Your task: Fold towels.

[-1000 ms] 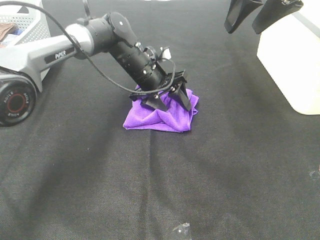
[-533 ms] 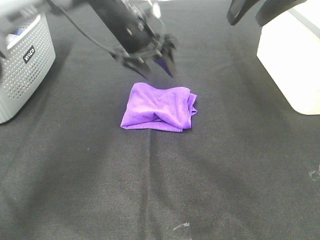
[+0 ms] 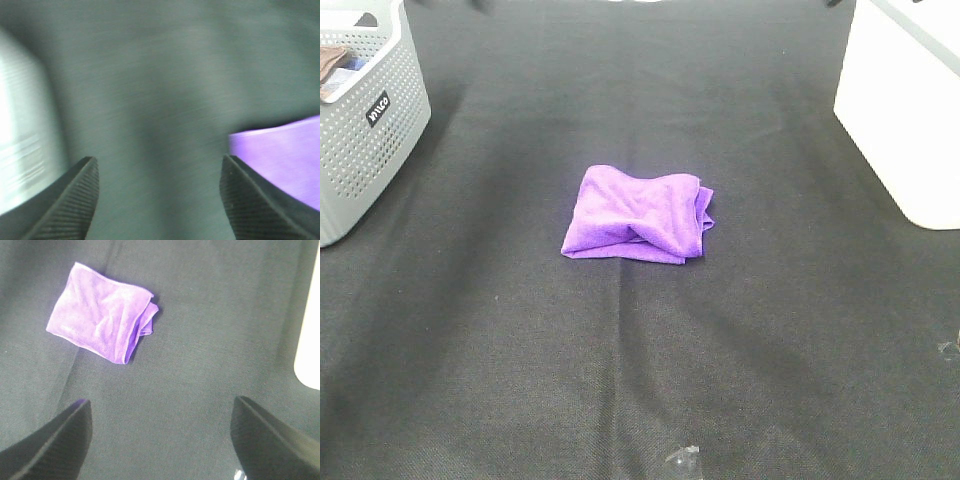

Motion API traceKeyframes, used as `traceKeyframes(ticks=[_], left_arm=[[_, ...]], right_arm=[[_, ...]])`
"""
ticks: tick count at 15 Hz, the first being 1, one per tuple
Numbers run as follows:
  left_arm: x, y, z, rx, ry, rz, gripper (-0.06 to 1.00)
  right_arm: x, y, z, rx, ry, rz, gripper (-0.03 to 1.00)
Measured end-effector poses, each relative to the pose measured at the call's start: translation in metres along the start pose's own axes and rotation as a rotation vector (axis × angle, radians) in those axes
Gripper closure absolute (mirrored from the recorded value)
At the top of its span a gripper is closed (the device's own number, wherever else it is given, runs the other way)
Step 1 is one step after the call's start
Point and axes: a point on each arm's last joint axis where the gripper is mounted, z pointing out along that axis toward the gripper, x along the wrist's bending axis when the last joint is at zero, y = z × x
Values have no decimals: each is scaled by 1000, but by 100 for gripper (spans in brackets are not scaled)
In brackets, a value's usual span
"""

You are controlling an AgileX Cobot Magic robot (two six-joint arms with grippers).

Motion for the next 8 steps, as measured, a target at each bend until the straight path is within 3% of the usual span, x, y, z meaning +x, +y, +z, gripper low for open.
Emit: traceKeyframes(ticks=[2, 3, 8], left_arm=[[44, -24, -28, 46, 72, -73, 31], [56, -38, -42, 68, 100, -91, 31], [43, -121, -123, 107, 102, -98, 31]], right_arm=[[0, -12, -13, -9, 0, 0, 24], [1, -19, -19, -13, 0, -1, 24], [2, -84, -67, -65, -3, 10, 24]])
